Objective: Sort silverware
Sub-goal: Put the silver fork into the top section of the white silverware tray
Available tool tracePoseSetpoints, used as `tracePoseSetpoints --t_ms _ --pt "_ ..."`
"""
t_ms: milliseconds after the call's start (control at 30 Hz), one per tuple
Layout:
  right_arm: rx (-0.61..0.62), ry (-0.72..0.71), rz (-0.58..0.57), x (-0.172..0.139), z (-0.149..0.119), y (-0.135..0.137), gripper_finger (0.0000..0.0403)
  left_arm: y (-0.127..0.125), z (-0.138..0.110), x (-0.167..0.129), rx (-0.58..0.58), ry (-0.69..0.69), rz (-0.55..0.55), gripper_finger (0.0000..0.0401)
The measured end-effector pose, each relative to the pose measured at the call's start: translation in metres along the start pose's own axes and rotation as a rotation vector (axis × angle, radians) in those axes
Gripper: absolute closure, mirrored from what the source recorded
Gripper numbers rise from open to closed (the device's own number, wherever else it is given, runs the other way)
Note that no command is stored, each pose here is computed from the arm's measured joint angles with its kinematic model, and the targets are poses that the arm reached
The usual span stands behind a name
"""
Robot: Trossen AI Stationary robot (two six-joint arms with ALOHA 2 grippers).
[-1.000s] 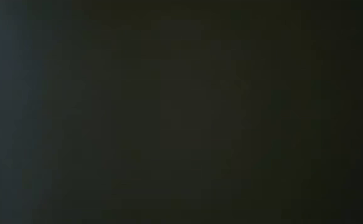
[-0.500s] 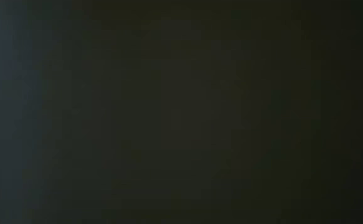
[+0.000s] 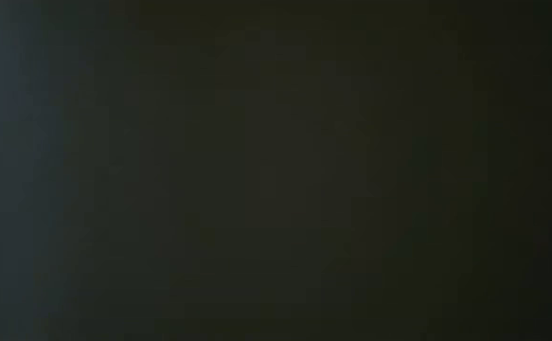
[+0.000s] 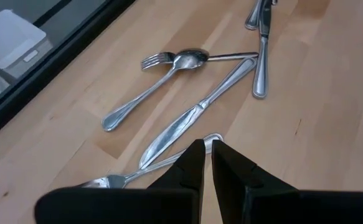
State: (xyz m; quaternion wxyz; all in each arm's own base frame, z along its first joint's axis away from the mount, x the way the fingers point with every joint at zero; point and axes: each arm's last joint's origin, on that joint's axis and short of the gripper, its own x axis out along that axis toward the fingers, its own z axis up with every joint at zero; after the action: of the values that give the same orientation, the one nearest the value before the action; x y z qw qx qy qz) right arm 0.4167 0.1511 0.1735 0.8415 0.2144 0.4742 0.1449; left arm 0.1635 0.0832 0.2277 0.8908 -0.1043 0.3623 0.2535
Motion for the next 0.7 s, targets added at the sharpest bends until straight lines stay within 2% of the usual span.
tracePoseSetpoints --t_ms 100,233,400,500,700 --pt "0.049 0.017 0.034 -0.003 0.002 -0.003 0.0292 0.002 -0.001 0.005 -0.078 0.022 0.017 0.0382" --pt "0.148 0.018 0.075 -0.016 0.012 -0.010 0.0291 0.009 -0.003 0.019 -0.344 0.083 0.065 0.0382" --pt "0.191 -0.030 0.093 -0.045 0.027 -0.016 0.0291 0.020 -0.009 0.042 -0.630 0.168 0.142 0.0382" --pt "0.199 -0.087 0.094 -0.066 0.037 -0.020 0.0291 0.024 -0.013 0.058 -0.752 0.203 0.183 0.0382" --pt "0.204 -0.182 0.103 -0.103 0.052 -0.026 0.0291 0.035 -0.022 0.086 -0.926 0.256 0.260 0.0382"
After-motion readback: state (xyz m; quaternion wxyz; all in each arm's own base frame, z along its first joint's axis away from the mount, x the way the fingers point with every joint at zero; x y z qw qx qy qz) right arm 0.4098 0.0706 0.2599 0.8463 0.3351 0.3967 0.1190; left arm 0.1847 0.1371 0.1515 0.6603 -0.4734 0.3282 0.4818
